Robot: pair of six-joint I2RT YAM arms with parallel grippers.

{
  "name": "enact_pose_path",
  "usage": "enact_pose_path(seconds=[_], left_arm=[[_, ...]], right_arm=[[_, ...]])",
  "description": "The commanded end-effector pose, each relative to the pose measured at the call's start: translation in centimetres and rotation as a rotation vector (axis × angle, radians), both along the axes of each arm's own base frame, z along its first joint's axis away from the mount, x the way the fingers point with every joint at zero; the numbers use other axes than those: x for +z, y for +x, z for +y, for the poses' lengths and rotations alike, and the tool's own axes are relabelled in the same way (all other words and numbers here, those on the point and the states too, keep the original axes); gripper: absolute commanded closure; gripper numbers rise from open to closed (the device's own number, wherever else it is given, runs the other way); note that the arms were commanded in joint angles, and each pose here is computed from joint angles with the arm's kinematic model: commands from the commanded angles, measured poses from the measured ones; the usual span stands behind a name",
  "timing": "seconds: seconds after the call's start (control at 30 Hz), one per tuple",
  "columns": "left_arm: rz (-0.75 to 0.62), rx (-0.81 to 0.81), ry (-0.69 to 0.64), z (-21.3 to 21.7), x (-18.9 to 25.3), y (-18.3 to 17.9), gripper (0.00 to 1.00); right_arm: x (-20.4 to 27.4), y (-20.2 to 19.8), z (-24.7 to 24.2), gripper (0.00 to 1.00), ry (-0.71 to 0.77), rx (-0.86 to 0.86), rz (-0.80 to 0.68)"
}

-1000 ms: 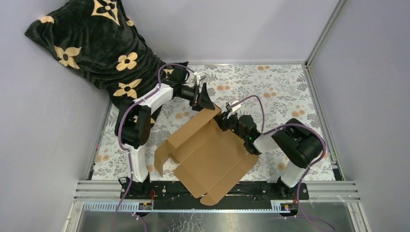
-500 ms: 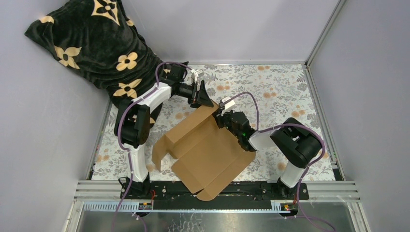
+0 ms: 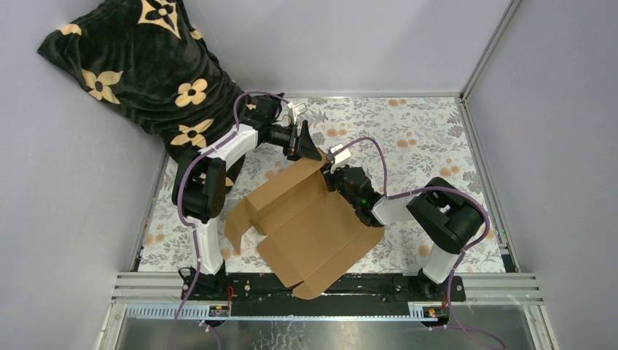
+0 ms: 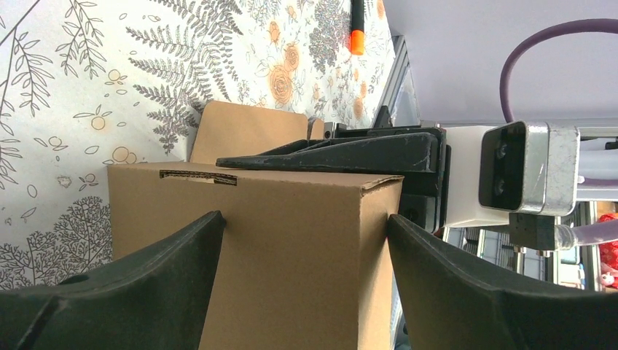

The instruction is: Fold the paper box

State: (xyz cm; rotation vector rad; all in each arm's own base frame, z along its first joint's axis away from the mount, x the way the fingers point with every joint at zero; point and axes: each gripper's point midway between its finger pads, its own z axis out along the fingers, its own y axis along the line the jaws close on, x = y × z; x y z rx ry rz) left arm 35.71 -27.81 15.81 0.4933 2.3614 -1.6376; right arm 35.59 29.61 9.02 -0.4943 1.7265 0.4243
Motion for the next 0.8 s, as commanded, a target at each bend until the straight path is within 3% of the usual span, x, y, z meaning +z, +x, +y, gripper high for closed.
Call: enact_pose_path(seconds=[0.0,0.3,0.77], left_arm=[[0.139,-0.035,0.064,-0.2,-3.4,-2.6,0.13],[0.143,-0.038,0.057,0.0,-3.5,-2.7,0.13],[0.105,-0.018,-0.034,1.4,-0.2,-1.6,0.13]], right_arm=[[1.4,3.4,-2.4,1.00,-0.038,-0.192,-0.075],[1.1,3.5,-3.3,1.00,0.003,-0.263,-0.081],[0.3,3.2,-0.2,1.00,0.066,-0.143,-0.017]])
